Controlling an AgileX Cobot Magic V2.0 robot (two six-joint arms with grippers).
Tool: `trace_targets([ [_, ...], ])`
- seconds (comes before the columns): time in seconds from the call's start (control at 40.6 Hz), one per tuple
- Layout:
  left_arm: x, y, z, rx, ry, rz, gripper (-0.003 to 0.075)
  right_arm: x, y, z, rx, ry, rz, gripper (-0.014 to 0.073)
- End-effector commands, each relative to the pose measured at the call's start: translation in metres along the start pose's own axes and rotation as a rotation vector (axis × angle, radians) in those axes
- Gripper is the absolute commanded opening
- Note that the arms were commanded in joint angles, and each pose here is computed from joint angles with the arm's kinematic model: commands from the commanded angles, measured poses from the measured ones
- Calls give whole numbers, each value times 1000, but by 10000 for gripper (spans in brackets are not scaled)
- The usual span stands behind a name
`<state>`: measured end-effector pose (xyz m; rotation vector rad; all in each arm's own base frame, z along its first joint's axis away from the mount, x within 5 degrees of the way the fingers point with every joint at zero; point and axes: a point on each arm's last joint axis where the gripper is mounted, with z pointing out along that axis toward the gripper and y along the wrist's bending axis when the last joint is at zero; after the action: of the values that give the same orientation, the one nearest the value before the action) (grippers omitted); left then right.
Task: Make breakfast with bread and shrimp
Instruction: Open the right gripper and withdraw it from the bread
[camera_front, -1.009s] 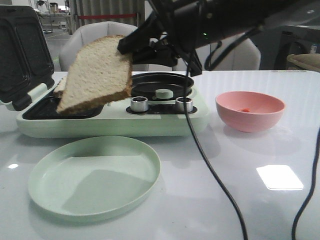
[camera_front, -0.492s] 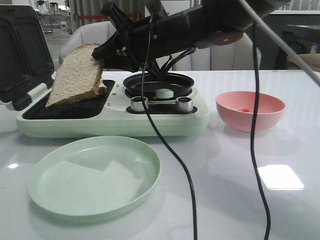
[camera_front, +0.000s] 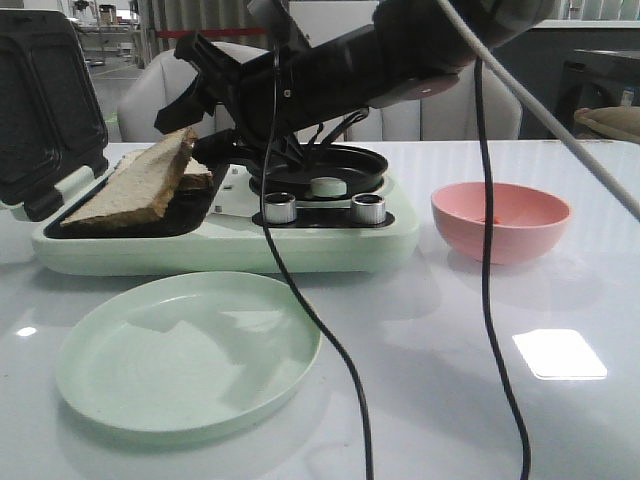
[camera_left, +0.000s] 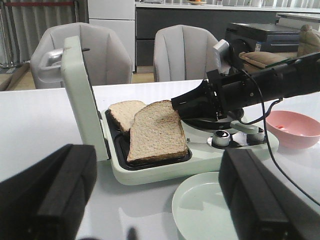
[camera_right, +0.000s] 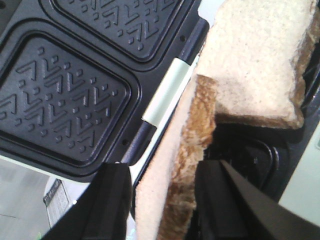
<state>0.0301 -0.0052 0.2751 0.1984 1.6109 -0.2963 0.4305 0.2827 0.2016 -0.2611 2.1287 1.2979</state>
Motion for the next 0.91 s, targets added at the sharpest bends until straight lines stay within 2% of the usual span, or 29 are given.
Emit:
trace_targets([
  [0.0, -15, -2, -5, 26, -107, -7, 564, -27, 43, -22, -92, -48, -89, 430],
  [0.074, -15, -2, -5, 26, -107, -7, 564, -29, 48, -27, -67, -32, -137, 428],
  [0.419, -15, -2, -5, 26, -107, -7, 564, -58, 97, -97, 256, 3, -479, 428],
  [0.566, -15, -2, -5, 26, -107, -7, 564, -67, 117, -137, 436, 11, -543, 428],
  [0.763, -15, -2, -5, 26, -107, -7, 564, -74, 129, -183, 692, 4, -565, 428],
  [0.886, -15, -2, -5, 26, -107, -7, 564, -71, 135, -208, 779, -22, -552, 428],
])
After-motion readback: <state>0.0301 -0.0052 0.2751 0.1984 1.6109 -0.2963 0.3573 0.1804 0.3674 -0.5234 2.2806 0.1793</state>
